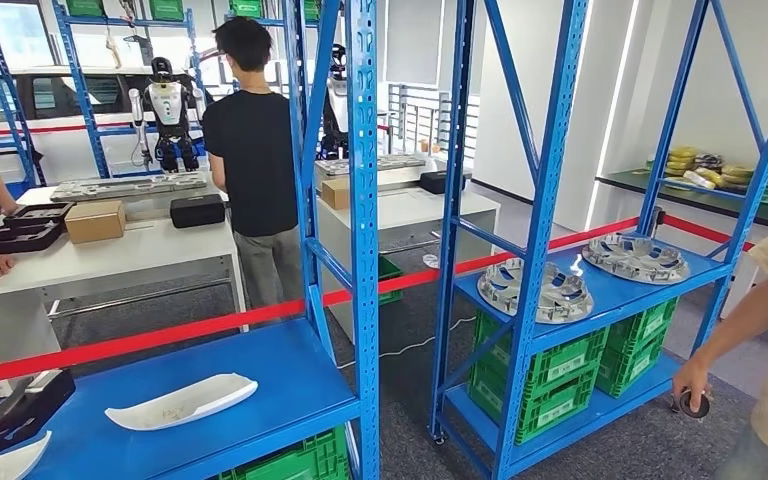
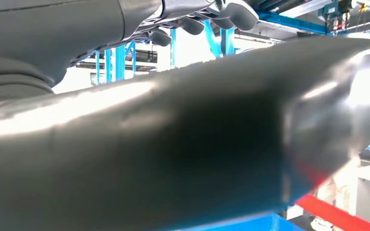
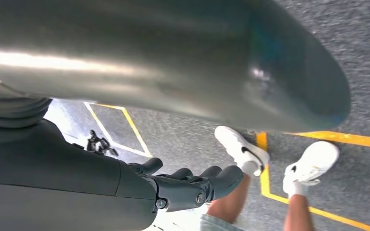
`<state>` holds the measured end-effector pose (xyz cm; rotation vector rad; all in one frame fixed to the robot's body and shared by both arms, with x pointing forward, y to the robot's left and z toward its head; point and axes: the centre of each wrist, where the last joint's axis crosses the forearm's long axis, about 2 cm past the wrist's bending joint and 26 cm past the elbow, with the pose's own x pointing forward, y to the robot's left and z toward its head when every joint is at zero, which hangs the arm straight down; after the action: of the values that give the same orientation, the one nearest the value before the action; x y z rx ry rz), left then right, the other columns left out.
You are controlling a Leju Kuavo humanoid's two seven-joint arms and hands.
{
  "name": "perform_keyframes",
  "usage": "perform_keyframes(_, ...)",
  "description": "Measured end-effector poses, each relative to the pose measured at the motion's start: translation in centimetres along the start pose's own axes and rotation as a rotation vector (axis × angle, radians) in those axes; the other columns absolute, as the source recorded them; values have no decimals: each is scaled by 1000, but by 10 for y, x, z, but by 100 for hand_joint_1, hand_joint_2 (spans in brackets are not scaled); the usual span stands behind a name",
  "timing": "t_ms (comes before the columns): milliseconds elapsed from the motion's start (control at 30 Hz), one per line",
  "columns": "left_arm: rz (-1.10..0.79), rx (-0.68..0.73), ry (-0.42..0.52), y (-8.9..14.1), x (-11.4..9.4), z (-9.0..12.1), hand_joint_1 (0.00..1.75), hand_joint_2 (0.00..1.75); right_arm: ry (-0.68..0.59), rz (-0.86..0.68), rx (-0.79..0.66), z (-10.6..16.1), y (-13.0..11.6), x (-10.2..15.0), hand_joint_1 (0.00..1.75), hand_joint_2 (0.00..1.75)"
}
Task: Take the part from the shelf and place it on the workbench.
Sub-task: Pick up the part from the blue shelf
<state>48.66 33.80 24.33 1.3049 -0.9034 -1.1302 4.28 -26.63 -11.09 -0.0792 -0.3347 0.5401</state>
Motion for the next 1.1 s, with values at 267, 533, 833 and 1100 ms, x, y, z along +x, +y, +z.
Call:
perform_keyframes(267, 5, 0, 9, 0, -4, -1, 0, 0, -2, 0, 0, 0, -1, 1, 0, 0)
perform_keyframes(533, 5, -15, 17, -7, -8, 0, 0, 0, -1, 0, 0, 0, -1, 0, 0, 0)
perform_keyframes(833, 46, -123, 155, -23, -49, -1, 0, 0, 3, 9, 19, 0, -1, -2, 0, 0)
perform_keyframes(1100, 46, -182, 214, -45, -70, 4, 0, 0, 13, 27, 22, 1, -4, -7, 0, 0)
